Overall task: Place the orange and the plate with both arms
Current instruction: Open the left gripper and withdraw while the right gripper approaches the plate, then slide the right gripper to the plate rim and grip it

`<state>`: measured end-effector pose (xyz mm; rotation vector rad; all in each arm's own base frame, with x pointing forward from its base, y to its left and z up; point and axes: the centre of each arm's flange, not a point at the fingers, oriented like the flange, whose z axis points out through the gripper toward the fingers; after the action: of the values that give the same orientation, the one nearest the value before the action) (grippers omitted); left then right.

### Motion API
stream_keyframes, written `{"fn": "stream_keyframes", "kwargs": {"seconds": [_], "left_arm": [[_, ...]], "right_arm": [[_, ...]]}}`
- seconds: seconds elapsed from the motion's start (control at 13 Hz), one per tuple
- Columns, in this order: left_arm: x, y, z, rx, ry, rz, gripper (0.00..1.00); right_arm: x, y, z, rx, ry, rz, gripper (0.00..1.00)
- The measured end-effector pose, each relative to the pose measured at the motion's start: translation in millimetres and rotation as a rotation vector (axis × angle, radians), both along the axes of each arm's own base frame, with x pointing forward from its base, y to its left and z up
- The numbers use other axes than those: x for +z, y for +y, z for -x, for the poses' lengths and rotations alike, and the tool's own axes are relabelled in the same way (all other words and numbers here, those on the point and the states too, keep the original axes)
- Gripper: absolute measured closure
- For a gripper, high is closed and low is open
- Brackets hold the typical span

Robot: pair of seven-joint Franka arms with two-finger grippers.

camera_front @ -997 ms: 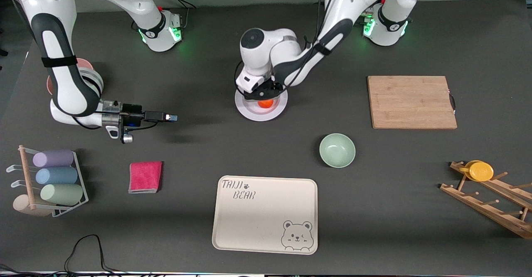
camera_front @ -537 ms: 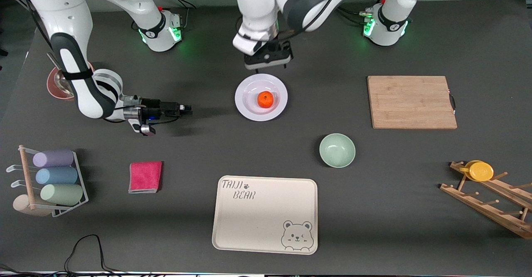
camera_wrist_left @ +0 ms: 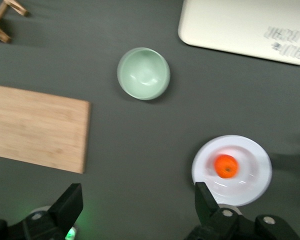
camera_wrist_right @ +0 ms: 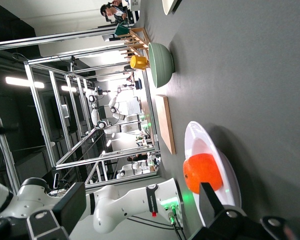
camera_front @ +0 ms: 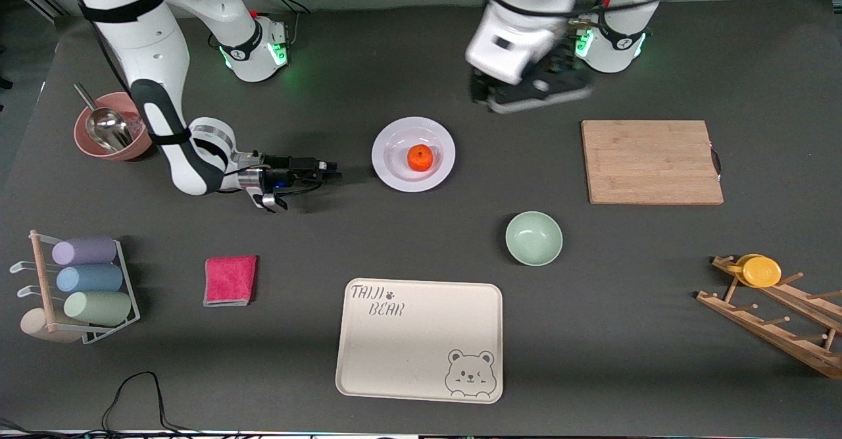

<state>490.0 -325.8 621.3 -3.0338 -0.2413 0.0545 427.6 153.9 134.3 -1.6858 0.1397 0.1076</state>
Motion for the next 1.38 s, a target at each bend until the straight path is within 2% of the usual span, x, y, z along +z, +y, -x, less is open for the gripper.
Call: {"fn": "stream_keyframes", "kwargs": {"seconds": [0.23, 0.46, 0.84, 1.0, 1.23, 1.38], "left_arm": [[0.3, 114.2, -55.7, -0.013, 0.042, 0.007, 0.00], [0.5, 194.2, -80.4, -0.022, 0.055, 0.027, 0.00], [2.5, 243.2, -92.2, 0.009, 0.036, 0.041, 0.00], [4.1, 259.0, -95.9, -0.020, 0.024, 0.050, 0.00], [12.5, 304.4, -97.5, -0.055, -0.005, 0.102, 0.00], [20.8, 322.0, -89.3, -0.076, -0.029, 0.099, 0.00]], "right_arm": [[-4.9, 1.9, 1.6, -0.001, -0.007, -0.008, 0.00], [-3.6, 0.9, -0.8, -0.003, -0.012, -0.011, 0.00], [0.7, 1.7, -7.2, -0.003, -0.028, -0.016, 0.00], [3.3, 2.6, -11.6, -0.002, -0.037, -0.018, 0.00], [4.8, 3.1, -14.2, -0.004, -0.018, -0.019, 0.00], [6.4, 5.5, -16.4, 0.000, -0.021, -0.021, 0.00]]}}
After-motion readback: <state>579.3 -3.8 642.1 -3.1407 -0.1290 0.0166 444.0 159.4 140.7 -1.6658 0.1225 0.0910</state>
